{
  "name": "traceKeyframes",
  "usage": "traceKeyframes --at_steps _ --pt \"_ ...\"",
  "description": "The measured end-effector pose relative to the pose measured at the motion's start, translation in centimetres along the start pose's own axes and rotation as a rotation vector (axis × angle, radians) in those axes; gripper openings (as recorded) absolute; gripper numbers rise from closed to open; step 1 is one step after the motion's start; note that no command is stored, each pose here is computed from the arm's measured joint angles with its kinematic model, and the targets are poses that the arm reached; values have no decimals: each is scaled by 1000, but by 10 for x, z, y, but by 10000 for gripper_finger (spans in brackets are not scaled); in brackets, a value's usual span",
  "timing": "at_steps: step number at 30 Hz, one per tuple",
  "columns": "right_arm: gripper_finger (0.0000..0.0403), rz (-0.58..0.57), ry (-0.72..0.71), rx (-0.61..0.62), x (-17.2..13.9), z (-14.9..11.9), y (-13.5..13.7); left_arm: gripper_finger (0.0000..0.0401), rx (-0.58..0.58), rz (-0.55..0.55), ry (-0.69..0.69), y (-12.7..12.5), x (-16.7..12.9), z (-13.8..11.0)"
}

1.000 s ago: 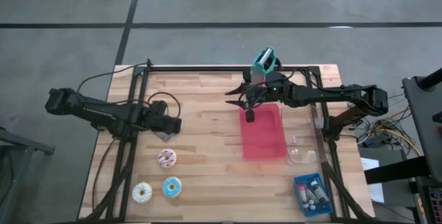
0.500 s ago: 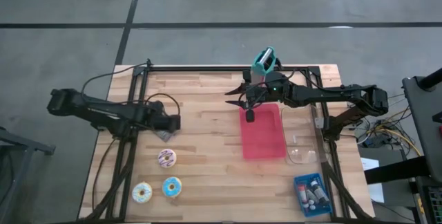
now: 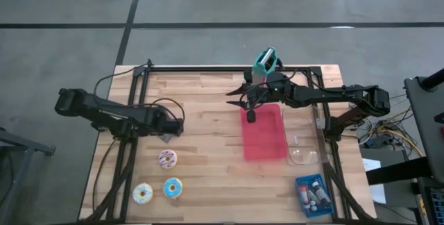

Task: Pick & Place Food Item
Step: Put the popcorn bag into the pink bin

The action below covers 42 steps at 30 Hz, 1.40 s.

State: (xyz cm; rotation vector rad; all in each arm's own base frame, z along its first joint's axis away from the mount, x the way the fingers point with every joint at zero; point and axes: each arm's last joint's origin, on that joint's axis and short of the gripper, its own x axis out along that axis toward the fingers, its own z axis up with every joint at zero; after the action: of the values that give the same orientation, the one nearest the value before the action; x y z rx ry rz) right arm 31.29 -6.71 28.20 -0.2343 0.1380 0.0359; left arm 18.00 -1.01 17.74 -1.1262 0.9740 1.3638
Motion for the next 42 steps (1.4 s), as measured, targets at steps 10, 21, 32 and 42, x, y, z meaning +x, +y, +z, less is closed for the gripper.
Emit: traceKeyframes --at_steps 10,21,32,42 --pt "121 0 0 0 0 0 0 209 -22 78 -4 -13 23 -6" --pt "121 0 0 0 0 0 0 209 -8 136 46 -26 45 -6" --pt "121 0 0 0 0 0 0 205 -10 128 48 -26 46 -6" --pt "121 0 0 0 0 0 0 146 3 124 47 -26 46 -6"
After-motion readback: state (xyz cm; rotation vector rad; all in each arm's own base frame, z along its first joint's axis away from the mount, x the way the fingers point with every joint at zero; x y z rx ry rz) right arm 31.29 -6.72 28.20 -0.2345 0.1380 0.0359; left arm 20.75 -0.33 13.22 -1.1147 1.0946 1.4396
